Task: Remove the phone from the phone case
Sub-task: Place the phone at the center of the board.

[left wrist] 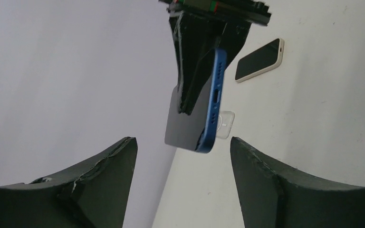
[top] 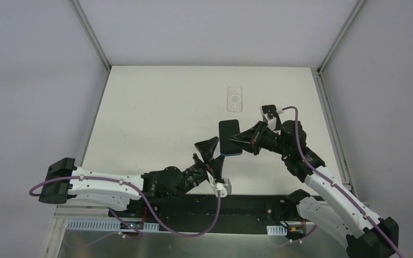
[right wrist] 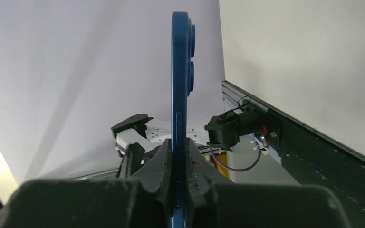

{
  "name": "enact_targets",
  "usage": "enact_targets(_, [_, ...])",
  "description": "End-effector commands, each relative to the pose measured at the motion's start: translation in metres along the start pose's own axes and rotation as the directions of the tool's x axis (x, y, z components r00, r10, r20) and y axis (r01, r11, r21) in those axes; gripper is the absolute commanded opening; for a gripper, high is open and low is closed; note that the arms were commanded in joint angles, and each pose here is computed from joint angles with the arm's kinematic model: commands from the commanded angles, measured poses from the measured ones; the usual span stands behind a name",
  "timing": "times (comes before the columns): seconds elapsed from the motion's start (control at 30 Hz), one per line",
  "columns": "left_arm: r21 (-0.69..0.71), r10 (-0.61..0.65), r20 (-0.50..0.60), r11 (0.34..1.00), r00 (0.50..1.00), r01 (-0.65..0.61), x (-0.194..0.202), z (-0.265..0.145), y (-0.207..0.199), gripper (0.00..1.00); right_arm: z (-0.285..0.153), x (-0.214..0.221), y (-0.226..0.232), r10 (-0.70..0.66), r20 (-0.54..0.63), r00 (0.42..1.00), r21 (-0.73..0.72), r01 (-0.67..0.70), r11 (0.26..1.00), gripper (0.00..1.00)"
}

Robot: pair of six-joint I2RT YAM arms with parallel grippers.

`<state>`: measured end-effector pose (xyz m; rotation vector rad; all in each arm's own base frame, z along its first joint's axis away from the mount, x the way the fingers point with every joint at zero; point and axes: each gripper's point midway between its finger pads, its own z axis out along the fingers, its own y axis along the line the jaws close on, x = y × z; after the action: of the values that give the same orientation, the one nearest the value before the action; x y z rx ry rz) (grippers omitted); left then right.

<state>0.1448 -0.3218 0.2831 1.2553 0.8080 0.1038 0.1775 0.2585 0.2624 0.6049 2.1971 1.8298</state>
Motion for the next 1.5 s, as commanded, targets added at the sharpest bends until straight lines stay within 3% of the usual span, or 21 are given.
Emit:
enact_targets(0.0, [-0.132, -0.166, -0.062, 0.979, 0.984, 0.156, 0.005, -0.003, 0.028, 0.75, -0.023, -0.004, 0.016, -0.225, 0.114, 0.968, -0.027, 0.230, 0.973, 0.00])
enact_targets(0.1, [-0.154, -0.234, -0.096, 0.964, 0.967, 0.218, 0.015, -0.006, 0.023, 0.79, -0.040, -0.017, 0.002, -0.348, 0.211, 0.913, 0.088, 0.337, 0.937, 0.00])
enact_targets(0.27, [-0.189, -0.347, -0.134, 0.928, 0.928, 0.320, 0.028, -0.008, 0.012, 0.80, -0.061, -0.024, -0.005, -0.499, 0.262, 0.826, 0.176, 0.467, 0.866, 0.00])
enact_targets(0.37, [-0.249, -0.482, -0.131, 0.862, 0.866, 0.442, 0.040, -0.009, 0.014, 0.84, -0.070, -0.019, -0.003, -0.582, 0.252, 0.774, 0.173, 0.555, 0.813, 0.00])
enact_targets(0.47, [-0.292, -0.678, -0.109, 0.721, 0.727, 0.628, 0.059, -0.008, 0.014, 0.91, -0.078, -0.011, 0.003, -0.645, 0.264, 0.717, 0.132, 0.636, 0.760, 0.00])
enact_targets(0.5, [-0.265, -0.745, -0.103, 0.659, 0.659, 0.704, 0.063, -0.005, 0.012, 0.91, -0.080, -0.009, 0.007, -0.662, 0.275, 0.698, 0.111, 0.661, 0.742, 0.00])
enact_targets(0.53, [-0.239, -0.808, -0.103, 0.587, 0.581, 0.774, 0.069, -0.003, 0.012, 0.90, -0.081, -0.007, 0.008, -0.676, 0.283, 0.681, 0.094, 0.681, 0.726, 0.00])
enact_targets(0.63, [-0.120, -0.956, -0.062, 0.292, 0.286, 0.949, 0.066, 0.006, 0.014, 0.91, -0.083, -0.001, 0.010, -0.704, 0.282, 0.652, 0.064, 0.719, 0.692, 0.00])
enact_targets(0.7, [-0.042, -0.988, -0.066, 0.145, 0.142, 0.989, 0.054, 0.015, 0.020, 0.92, -0.079, 0.002, 0.008, -0.708, 0.257, 0.657, 0.051, 0.723, 0.689, 0.00])
enact_targets(0.83, [0.096, -0.989, -0.128, -0.090, -0.078, 0.991, 0.018, 0.033, 0.026, 0.91, -0.071, 0.010, 0.011, -0.699, 0.220, 0.681, -0.014, 0.718, 0.696, 0.00])
enact_targets(0.93, [0.174, -0.975, -0.119, -0.207, -0.188, 0.963, -0.002, 0.040, 0.039, 0.92, -0.070, 0.015, 0.014, -0.695, 0.219, 0.685, -0.057, 0.720, 0.692, 0.00])
enact_targets(1.03, [0.225, -0.958, -0.099, -0.285, -0.269, 0.932, -0.011, 0.043, 0.050, 0.95, -0.072, 0.022, 0.019, -0.703, 0.229, 0.674, -0.111, 0.735, 0.669, 0.00])
enact_targets(1.13, [0.256, -0.939, -0.132, -0.341, -0.317, 0.904, -0.016, 0.048, 0.049, 0.96, -0.074, 0.029, 0.021, -0.717, 0.225, 0.659, -0.146, 0.751, 0.644, 0.00])
enact_targets(1.3, [0.263, -0.917, -0.165, -0.397, -0.364, 0.880, -0.016, 0.053, 0.039, 0.94, -0.075, 0.036, 0.026, -0.732, 0.226, 0.643, -0.192, 0.766, 0.613, 0.00])
enact_targets(1.47, [0.300, -0.913, -0.172, -0.407, -0.371, 0.863, -0.022, 0.054, 0.042, 0.87, -0.073, 0.035, 0.025, -0.729, 0.230, 0.644, -0.193, 0.765, 0.615, 0.00])
